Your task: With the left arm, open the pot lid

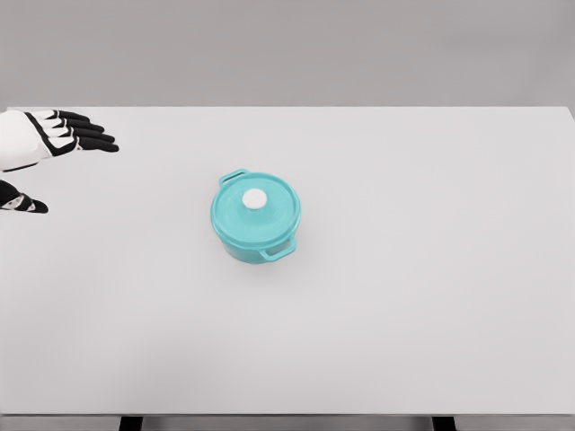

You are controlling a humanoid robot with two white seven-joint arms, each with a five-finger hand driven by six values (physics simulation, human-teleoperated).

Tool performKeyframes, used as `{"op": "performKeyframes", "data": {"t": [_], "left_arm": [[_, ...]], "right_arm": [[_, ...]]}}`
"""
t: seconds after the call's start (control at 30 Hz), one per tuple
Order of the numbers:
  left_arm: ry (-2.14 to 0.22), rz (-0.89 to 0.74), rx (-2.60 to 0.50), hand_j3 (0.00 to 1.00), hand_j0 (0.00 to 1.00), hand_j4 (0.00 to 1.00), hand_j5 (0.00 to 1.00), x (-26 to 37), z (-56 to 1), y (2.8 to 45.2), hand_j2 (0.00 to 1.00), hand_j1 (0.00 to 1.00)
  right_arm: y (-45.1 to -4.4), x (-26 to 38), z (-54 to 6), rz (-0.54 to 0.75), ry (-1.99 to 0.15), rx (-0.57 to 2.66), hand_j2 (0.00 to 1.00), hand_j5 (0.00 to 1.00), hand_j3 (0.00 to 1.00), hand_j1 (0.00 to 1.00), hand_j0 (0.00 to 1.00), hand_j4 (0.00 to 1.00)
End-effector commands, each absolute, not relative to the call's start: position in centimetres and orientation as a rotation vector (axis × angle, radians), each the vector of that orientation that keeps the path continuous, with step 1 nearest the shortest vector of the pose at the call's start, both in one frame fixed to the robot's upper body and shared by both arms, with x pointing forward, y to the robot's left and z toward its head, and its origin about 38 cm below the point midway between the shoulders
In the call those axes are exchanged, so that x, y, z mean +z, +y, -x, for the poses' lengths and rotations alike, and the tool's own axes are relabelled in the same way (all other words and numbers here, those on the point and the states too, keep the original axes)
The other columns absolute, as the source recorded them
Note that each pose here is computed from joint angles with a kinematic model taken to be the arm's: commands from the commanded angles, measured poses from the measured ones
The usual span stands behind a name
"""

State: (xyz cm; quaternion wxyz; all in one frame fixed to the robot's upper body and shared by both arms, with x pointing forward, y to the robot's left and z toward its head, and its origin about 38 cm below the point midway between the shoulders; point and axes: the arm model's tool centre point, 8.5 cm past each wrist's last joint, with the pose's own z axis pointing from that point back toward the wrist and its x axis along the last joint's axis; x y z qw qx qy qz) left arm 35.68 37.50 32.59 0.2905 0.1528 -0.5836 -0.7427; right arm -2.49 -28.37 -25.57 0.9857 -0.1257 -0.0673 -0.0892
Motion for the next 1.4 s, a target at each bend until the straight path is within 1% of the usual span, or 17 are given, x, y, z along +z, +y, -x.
{"op": "performKeyframes", "data": {"t": [0.0,0.2,0.23,0.3,0.37,0.43,0.5,0.57,0.6,0.7,0.83,0.87,1.37], "left_arm": [[-1.559,-0.404,-1.976,1.0,1.0,1.0,1.0,32.6,-35.7,37.5,1.0,1.0],[-1.578,-0.403,-1.968,1.0,1.0,1.0,1.0,31.9,-36.0,37.0,1.0,1.0],[-1.555,-0.45,-1.996,1.0,1.0,1.0,1.0,31.0,-36.6,36.5,1.0,1.0],[-1.568,-0.568,-2.045,1.0,1.0,1.0,1.0,29.8,-38.2,34.0,1.0,1.0],[-1.6,-0.637,-2.058,1.0,1.0,1.0,1.0,30.2,-39.5,32.2,1.0,1.0],[-1.609,-0.667,-2.088,1.0,1.0,1.0,1.0,31.3,-40.1,31.4,1.0,1.0],[-1.655,-0.624,-2.131,1.0,1.0,1.0,1.0,31.2,-41.0,28.5,1.0,1.0],[-1.638,-0.494,-2.174,1.0,1.0,1.0,1.0,28.6,-42.6,25.5,1.0,1.0],[-1.629,-0.464,-2.185,1.0,1.0,1.0,1.0,28.0,-42.8,24.8,1.0,1.0],[-1.657,-0.475,-2.2,1.0,1.0,1.0,1.0,28.8,-43.2,23.7,1.0,1.0],[-1.656,-0.531,-2.262,1.0,1.0,1.0,1.0,27.5,-43.7,20.1,1.0,1.0],[-1.632,-0.502,-2.31,1.0,1.0,1.0,1.0,26.3,-43.4,18.9,1.0,1.0],[-1.601,-0.388,-2.424,1.0,1.0,1.0,1.0,23.7,-42.2,15.7,1.0,1.0]], "right_arm": [[-28.4,-25.5,2.5,0.261,-0.133,-0.18,1.0,1.0,1.0,1.0,1.0,1.0],[-28.3,-25.6,2.7,0.253,-0.129,-0.183,1.0,1.0,1.0,1.0,1.0,1.0],[-28.3,-25.6,2.6,0.254,-0.131,-0.184,1.0,1.0,1.0,1.0,1.0,1.0],[-28.3,-25.6,2.7,0.253,-0.129,-0.181,1.0,1.0,1.0,1.0,1.0,1.0],[-28.3,-25.6,2.7,0.253,-0.129,-0.183,1.0,1.0,1.0,1.0,1.0,1.0],[-28.3,-25.6,2.7,0.253,-0.129,-0.183,1.0,1.0,1.0,1.0,1.0,1.0],[-28.3,-25.6,2.6,0.253,-0.131,-0.183,1.0,1.0,1.0,1.0,1.0,1.0],[-28.3,-25.6,2.7,0.253,-0.129,-0.183,1.0,1.0,1.0,1.0,1.0,1.0],[-28.3,-25.6,2.6,0.253,-0.131,-0.183,1.0,1.0,1.0,1.0,1.0,1.0],[-28.3,-25.6,2.7,0.253,-0.129,-0.183,1.0,1.0,1.0,1.0,1.0,1.0],[-28.3,-25.6,2.7,0.253,-0.129,-0.183,1.0,1.0,1.0,1.0,1.0,1.0],[-28.3,-25.6,2.7,0.253,-0.129,-0.183,1.0,1.0,1.0,1.0,1.0,1.0],[-28.3,-25.6,2.7,0.253,-0.129,-0.183,1.0,1.0,1.0,1.0,1.0,1.0]]}}
